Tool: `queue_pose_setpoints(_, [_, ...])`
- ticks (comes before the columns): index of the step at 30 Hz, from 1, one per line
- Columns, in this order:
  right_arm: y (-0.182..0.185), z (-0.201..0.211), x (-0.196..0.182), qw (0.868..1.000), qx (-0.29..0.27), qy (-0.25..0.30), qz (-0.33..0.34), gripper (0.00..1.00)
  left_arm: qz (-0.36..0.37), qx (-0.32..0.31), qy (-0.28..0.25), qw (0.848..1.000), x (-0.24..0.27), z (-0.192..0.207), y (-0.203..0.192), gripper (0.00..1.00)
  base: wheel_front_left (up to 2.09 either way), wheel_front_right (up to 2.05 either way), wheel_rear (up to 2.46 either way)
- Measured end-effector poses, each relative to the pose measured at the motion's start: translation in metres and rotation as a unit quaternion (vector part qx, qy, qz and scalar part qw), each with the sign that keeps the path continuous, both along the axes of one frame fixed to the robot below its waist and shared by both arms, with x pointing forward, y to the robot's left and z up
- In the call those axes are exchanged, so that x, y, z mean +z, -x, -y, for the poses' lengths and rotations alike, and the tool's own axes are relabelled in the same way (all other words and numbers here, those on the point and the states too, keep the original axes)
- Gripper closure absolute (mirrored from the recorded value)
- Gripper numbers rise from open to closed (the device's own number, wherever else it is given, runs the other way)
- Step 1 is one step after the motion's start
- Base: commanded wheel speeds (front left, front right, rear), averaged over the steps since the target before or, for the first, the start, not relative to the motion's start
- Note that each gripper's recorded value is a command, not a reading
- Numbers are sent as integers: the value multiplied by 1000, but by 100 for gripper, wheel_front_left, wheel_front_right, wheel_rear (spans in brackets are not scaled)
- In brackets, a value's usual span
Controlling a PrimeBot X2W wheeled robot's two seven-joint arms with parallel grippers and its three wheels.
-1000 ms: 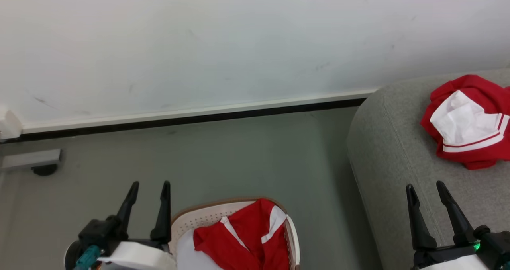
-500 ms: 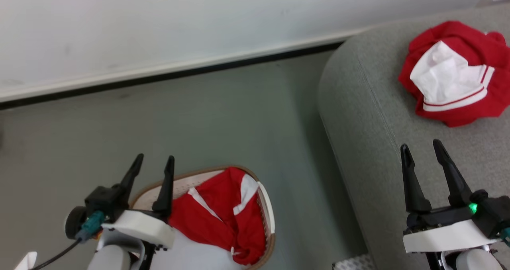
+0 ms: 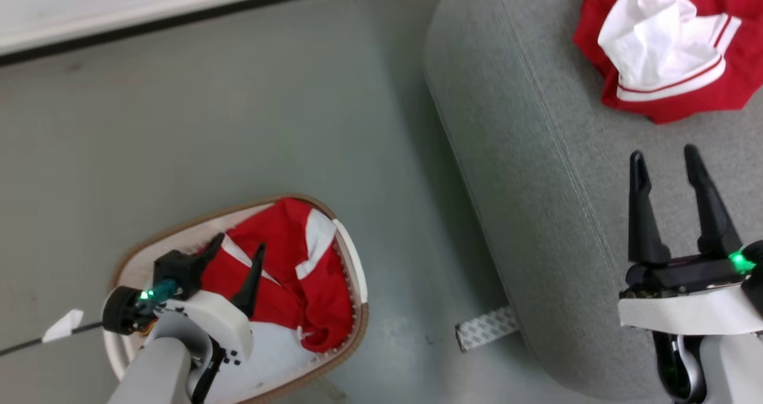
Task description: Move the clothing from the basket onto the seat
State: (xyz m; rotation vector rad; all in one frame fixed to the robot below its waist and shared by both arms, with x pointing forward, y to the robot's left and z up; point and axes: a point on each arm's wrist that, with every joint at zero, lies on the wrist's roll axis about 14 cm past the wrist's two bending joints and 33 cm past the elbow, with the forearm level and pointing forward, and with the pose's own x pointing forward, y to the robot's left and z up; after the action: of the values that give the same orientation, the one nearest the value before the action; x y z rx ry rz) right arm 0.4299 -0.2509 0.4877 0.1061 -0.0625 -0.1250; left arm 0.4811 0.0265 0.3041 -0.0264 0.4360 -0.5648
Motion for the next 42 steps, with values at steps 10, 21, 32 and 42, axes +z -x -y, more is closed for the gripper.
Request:
queue_pose_setpoints(10, [-6, 25, -8, 999, -35, 9, -5, 0, -107, -68, -67, 990, -90, 12, 10, 0, 0, 0, 0])
queue_pose_setpoints(21, [-6, 38, -25, 998, -57, -4, -25, 0, -213, -133, -159, 955, -171, 8, 26, 0, 0, 0, 0])
queue_pose_setpoints(32, [-6, 48, -36, 997, -71, 4, -44, 0, -268, -203, -242, 910, -224, 6, 40, 0, 2, 2, 2])
queue_pose_setpoints(42, [-12, 40, -44, 997, -59, 2, -49, 0, -282, -204, -264, 900, -237, -9, 42, 100, 6, 6, 6])
